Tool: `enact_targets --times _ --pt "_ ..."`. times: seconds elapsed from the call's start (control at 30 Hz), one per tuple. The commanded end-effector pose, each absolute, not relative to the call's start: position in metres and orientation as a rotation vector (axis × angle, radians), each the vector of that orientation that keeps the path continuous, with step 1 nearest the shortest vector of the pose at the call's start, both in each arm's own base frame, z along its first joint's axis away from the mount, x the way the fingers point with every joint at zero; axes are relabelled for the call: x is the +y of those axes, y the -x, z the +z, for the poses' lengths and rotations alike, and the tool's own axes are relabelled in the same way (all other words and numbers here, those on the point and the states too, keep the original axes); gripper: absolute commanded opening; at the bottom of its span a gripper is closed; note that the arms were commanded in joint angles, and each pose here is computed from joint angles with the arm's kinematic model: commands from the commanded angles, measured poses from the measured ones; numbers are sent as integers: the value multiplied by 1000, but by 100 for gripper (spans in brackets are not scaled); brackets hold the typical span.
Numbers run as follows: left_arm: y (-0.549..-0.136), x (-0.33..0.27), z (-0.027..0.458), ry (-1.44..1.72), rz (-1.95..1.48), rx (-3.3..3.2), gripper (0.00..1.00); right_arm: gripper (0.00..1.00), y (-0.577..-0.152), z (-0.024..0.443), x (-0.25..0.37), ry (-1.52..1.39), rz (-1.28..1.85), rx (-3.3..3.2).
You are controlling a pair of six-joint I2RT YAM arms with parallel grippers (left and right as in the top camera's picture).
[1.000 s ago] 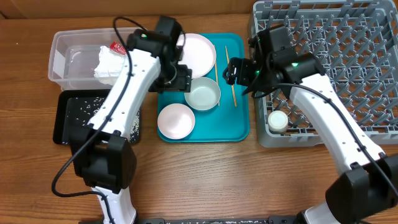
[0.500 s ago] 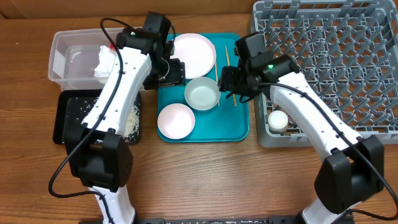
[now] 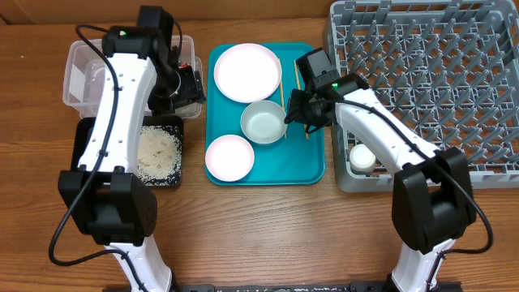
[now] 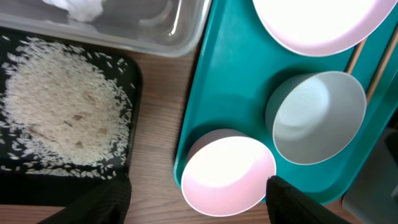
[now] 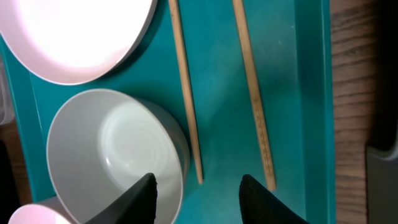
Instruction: Sort waste into correct bins and load items into the dishwasher
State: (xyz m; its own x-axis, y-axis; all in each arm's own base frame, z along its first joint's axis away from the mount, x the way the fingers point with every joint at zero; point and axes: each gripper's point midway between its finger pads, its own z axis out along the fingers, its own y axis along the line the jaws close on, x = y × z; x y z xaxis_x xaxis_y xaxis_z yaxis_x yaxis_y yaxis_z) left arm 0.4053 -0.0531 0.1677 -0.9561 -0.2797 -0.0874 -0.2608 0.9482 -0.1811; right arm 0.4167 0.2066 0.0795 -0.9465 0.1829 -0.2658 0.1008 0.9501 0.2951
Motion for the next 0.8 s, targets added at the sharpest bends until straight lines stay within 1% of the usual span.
enact_targets --times 0.0,0.3,0.37,0.4,0.5,0.53,0.57,0.6,0.63,0.7,0.77 --pt "-414 -44 188 381 -204 2932 72 41 -423 72 213 -210 416 2805" --pt "-428 -44 221 333 -213 2834 73 40 -421 46 227 -172 428 2844" --pt "-431 -44 227 329 -216 2815 75 40 -419 40 229 -167 422 2859" --pt "-432 -44 229 328 -215 2808 76 38 -418 38 230 -165 420 2863" --pt "-433 -37 231 336 -160 2797 78 27 -417 37 231 -159 419 2865" --pt "-433 -33 230 342 -127 2794 80 23 -418 37 232 -159 420 2863" --pt "-433 -29 230 347 -96 2791 96 19 -418 37 232 -160 422 2862" --pt "-434 -26 230 351 -66 2788 100 15 -418 37 232 -159 421 2863" --pt "-434 -23 230 354 -46 2785 100 12 -417 37 231 -159 419 2865" --pt "-434 -23 230 356 -42 2784 100 4 -416 36 231 -160 414 2869" --pt "-434 -23 230 356 -43 2784 100 4 -416 36 230 -161 406 2870"
